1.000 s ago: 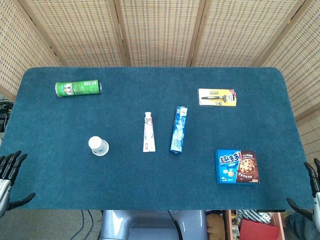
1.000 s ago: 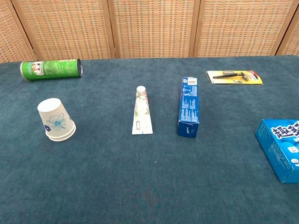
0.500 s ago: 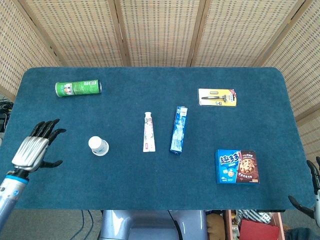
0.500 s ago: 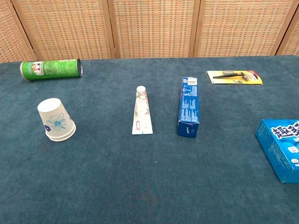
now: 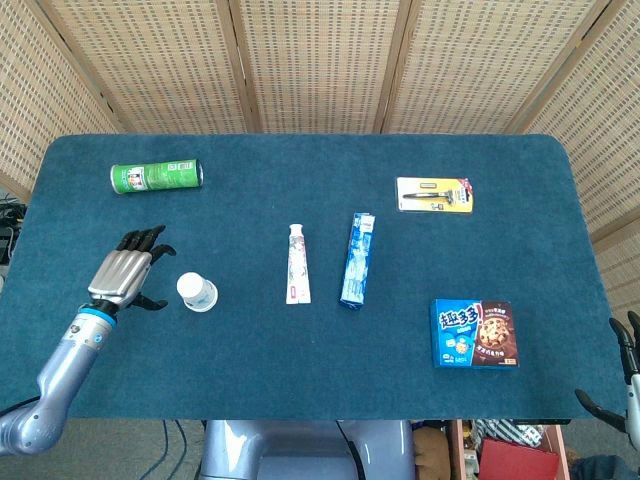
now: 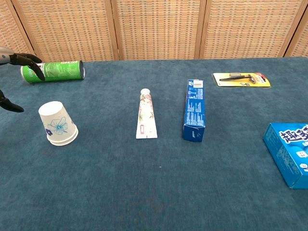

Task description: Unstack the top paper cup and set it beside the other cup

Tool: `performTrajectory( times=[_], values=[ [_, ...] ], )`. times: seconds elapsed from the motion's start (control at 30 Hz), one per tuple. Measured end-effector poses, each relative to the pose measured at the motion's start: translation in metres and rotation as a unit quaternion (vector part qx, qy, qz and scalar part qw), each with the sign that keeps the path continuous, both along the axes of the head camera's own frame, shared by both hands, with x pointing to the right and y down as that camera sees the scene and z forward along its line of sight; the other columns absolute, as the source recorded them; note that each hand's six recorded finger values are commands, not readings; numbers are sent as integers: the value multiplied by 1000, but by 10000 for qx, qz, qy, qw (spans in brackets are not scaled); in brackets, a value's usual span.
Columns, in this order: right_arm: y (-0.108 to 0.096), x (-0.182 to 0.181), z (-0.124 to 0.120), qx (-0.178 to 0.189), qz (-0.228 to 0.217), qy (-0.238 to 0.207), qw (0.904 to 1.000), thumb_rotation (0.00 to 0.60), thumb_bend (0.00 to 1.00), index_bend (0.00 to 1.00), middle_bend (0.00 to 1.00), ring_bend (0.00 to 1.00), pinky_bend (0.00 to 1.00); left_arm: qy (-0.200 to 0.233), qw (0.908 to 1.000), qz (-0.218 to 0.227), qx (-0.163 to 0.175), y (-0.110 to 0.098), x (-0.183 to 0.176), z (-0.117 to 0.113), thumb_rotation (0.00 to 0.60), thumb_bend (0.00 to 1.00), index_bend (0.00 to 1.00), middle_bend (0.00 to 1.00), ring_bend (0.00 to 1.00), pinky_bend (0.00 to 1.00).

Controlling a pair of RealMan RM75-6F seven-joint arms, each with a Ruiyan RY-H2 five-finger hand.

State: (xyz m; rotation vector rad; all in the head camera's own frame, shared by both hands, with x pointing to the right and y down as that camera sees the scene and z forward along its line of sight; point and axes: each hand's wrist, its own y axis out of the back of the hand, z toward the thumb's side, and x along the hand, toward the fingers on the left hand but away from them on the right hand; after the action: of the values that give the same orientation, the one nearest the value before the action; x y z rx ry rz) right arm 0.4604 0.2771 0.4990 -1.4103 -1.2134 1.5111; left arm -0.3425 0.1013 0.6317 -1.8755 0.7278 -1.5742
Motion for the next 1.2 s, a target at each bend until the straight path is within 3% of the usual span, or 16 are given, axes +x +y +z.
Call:
performTrajectory(
  times=[0.23,0.5,1.2],
  values=[
    [-1,1,1,-16,16,-16,10000,600,0,0,0,0,0,-112,9997,-30,-210,4,4,17,600,226,299,0,0,0],
    [-1,2,2,-39,23,-15,10000,600,0,0,0,0,0,-148,9992,-26,-377,8,10,31,600,228,304,0,0,0],
    [-2,5,4,-81,75,-21,9999,600,0,0,0,0,0,-170,9989,-36,-426,6,20,40,600,272,341,0,0,0]
  ],
)
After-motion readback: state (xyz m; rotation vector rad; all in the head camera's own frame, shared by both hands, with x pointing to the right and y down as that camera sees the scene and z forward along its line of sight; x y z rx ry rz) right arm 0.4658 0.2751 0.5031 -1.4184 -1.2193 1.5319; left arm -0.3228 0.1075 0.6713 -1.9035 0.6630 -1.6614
